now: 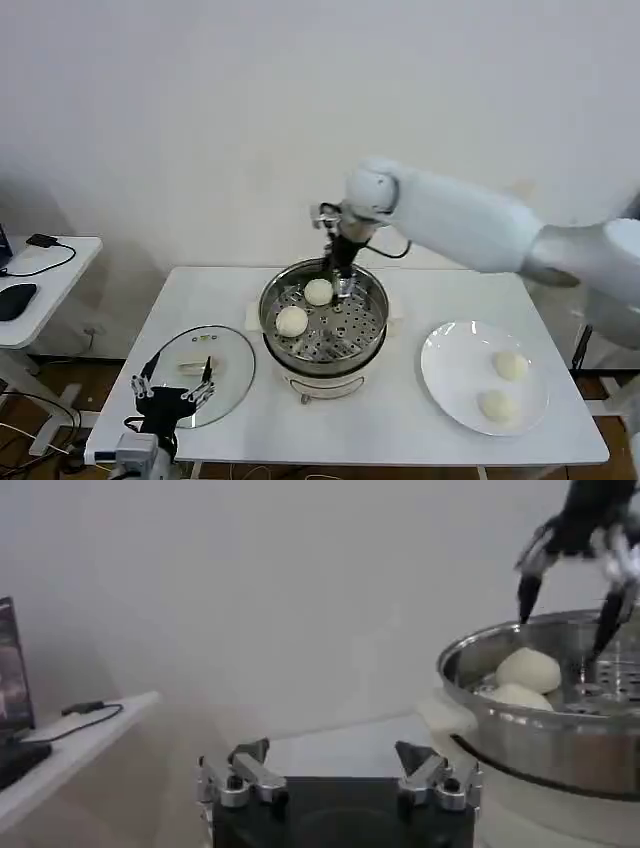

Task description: Take steamed baozi put them in steamer then cover it.

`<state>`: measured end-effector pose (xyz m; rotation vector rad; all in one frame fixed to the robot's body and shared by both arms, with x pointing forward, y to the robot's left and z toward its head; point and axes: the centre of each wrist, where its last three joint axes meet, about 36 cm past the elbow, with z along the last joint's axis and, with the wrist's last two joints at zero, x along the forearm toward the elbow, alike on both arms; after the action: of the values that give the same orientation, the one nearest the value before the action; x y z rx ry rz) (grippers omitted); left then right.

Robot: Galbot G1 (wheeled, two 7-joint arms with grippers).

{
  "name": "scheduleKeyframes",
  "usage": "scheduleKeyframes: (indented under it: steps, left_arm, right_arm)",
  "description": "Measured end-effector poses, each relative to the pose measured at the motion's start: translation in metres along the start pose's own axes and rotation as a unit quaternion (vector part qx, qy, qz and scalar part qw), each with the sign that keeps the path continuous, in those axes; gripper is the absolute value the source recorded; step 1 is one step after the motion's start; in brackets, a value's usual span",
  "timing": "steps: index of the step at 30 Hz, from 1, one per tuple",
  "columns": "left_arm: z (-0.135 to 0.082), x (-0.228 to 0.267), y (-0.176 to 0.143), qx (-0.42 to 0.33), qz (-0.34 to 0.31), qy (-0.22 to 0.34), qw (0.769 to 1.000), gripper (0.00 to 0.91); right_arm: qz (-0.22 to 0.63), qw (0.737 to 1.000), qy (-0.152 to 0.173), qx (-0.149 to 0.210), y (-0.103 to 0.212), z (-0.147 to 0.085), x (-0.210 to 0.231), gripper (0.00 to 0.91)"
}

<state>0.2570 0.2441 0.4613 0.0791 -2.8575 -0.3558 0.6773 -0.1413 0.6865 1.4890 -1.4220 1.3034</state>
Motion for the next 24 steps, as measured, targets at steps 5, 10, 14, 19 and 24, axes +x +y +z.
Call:
scheduleKeyframes:
  steps: [5,10,14,19,24]
  left_arm:
    - [0.001,-0.001,0.001,-0.003,0.003,0.002,1.000,0.907]
    - [0.001,-0.003,-0.001,-0.001,0.008,0.001,1.000,0.907]
    - [0.001,-0.004,-0.001,0.000,0.010,0.002,1.000,0.907]
    - [0.005,-0.006,-0.002,0.001,0.010,0.007,1.000,0.907]
    - [0.005,-0.004,-0.004,0.001,0.014,0.008,1.000,0.907]
  right_arm:
    - [0.010,1.000,0.003,-0.018,0.017,0.046,0.024,0.907]
    - [0.017,0.999,0.012,-0.036,0.037,0.091,0.044,0.907]
    - [0.022,0.998,0.020,-0.051,0.055,0.124,0.057,0.907]
    - [0.018,0.997,0.033,-0.064,0.080,0.160,0.060,0.907]
    - [0.008,0.996,0.047,-0.072,0.106,0.190,0.052,0.907]
